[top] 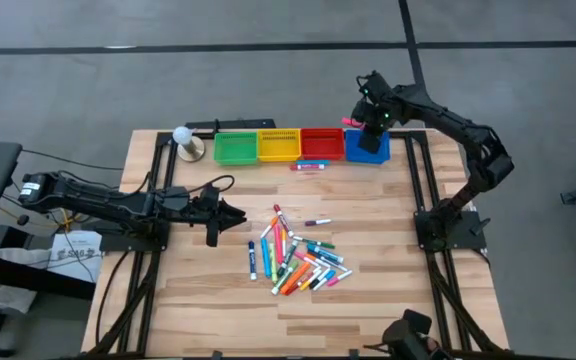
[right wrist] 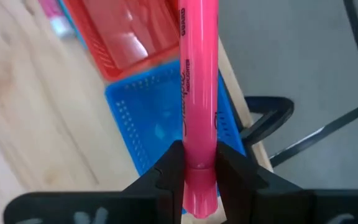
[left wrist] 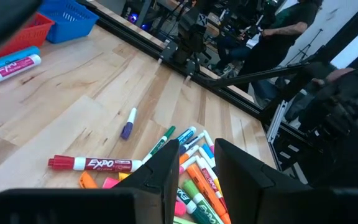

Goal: Pick & Place Markers
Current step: Put the pink highlighter pen into the blue basket

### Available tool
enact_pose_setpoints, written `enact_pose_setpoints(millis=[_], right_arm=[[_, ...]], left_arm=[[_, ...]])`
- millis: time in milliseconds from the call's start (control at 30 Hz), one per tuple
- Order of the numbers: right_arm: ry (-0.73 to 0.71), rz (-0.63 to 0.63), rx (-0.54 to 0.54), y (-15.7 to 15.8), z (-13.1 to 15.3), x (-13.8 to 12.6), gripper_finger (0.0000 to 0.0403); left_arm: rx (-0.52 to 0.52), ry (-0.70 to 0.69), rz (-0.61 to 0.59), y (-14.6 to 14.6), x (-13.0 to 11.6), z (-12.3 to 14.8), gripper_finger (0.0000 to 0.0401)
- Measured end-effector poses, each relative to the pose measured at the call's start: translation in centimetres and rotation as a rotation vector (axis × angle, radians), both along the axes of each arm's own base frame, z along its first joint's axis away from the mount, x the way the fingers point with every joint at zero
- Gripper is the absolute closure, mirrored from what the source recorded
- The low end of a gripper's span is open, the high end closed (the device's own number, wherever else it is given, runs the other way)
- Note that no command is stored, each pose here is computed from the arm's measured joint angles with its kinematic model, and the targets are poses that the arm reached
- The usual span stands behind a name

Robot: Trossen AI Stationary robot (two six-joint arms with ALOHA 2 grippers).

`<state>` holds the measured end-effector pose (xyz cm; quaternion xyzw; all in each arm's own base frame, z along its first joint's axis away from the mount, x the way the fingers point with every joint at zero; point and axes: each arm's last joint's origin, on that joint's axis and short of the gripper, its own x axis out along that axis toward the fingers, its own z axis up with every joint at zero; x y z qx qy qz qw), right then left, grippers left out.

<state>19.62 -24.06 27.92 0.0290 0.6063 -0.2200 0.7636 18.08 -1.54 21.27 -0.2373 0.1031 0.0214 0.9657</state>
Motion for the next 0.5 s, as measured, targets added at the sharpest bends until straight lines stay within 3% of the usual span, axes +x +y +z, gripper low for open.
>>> enact_pose_setpoints(millis=[333, 500], right_arm=[[0.068, -0.017, 0.054, -0.2, -5.3, -2.2, 0.0336], [0.089, -0.012, 0.064, 0.1, -6.3, -2.4, 0.0336]], left_arm=[[0.003, 0.0, 0.015, 0.1, 0.0, 0.0, 0.0299], [0.002, 0.0, 0.015, 0.0, 0.0, 0.0, 0.0299]])
